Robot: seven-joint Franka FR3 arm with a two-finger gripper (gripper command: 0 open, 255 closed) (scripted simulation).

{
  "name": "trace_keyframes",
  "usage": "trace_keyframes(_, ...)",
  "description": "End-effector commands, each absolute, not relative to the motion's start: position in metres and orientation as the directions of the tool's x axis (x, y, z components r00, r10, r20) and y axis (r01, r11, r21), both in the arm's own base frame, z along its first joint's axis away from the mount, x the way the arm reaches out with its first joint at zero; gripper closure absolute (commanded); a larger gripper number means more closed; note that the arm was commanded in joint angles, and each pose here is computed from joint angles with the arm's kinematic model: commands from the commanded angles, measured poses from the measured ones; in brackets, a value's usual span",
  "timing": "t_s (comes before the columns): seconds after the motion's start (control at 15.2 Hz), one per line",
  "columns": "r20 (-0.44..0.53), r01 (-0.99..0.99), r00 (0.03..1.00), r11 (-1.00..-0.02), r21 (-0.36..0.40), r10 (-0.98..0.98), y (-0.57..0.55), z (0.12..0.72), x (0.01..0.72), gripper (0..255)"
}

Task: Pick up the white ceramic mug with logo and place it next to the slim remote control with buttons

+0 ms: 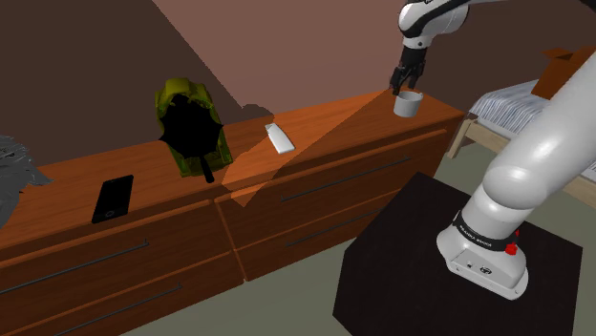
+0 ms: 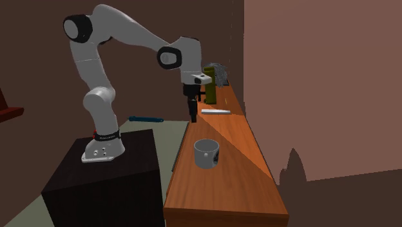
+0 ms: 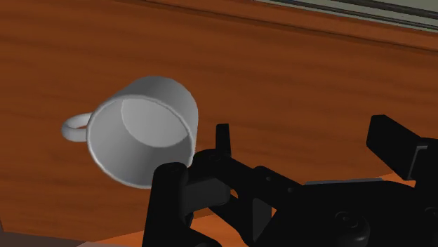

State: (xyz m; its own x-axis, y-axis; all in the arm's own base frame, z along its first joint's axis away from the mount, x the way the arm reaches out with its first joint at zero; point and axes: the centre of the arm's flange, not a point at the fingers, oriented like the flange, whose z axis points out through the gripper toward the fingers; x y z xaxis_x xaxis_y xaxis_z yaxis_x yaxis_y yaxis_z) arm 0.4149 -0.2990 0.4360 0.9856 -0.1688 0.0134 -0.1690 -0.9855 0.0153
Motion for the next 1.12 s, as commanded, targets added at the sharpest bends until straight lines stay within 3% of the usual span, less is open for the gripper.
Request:
trace_keyframes(0.0,0.010,-0.168,0.986,-0.985,0.024,-0.168,-0.322,0.422,0.424,0)
trace_keyframes(0.4,-0.001,-0.168,0.986,-0.985,0.041,-0.168,-0.380,0.388,0.446,0)
trace_keyframes(1.06,-0.001,-0.168,0.986,-0.985,0.041,-0.168,-0.381,0.348,0.445,0)
